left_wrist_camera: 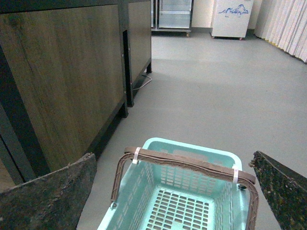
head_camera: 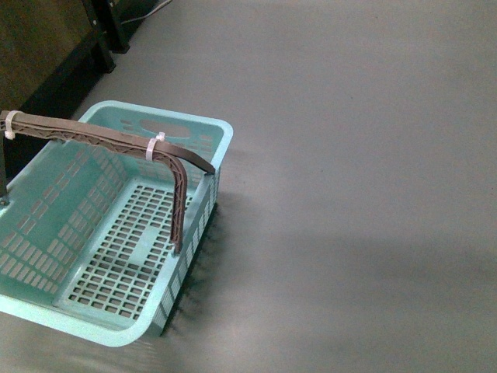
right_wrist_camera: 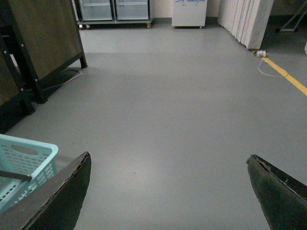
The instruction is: Pick lemon and mango into basket
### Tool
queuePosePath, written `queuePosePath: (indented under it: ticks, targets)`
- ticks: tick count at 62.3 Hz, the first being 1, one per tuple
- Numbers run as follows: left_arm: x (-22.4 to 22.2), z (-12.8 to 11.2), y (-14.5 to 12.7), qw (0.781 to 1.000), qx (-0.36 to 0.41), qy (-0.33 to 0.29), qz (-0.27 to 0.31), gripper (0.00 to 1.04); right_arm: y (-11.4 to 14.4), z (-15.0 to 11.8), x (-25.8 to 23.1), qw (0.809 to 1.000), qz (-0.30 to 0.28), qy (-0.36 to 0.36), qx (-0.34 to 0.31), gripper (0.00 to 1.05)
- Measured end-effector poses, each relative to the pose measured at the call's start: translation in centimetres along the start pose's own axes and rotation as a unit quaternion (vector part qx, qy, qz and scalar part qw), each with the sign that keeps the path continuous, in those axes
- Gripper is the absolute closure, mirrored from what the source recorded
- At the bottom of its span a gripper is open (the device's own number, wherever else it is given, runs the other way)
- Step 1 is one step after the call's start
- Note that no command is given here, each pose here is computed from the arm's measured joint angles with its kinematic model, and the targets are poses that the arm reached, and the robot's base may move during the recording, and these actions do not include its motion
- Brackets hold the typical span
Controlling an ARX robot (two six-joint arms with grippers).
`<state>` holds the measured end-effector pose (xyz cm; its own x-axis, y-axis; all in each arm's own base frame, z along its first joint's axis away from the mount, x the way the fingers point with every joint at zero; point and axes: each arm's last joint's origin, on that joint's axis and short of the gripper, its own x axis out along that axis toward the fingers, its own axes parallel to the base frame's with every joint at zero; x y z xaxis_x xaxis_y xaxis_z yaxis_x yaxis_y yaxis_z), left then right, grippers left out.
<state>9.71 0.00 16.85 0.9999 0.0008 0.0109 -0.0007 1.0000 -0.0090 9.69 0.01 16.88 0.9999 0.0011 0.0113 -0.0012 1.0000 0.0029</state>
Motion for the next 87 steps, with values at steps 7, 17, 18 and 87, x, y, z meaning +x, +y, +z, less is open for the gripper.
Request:
queuePosePath:
  ticks: [7,17,18,87]
  targets:
    - [0.0,0.0,0.0,1.0,0.0,0.0,0.0,0.07,0.0,0.0,0.0,1.0,0.0,0.0,0.0,0.09]
    - [0.0,0.0,0.0,1.0,0.0,0.0,0.0,0.07,0.0,0.0,0.0,1.0,0.0,0.0,0.0,0.09]
    - [0.0,0.0,0.0,1.0,0.0,0.0,0.0,0.07,0.0,0.0,0.0,1.0,0.0,0.0,0.0,0.09]
    - [22.8,-8.0,-6.4,0.792,-0.49,0.32,0.175,0.07,0.0,0.0,0.0,1.0,-0.001,0.0,0.0,0.09]
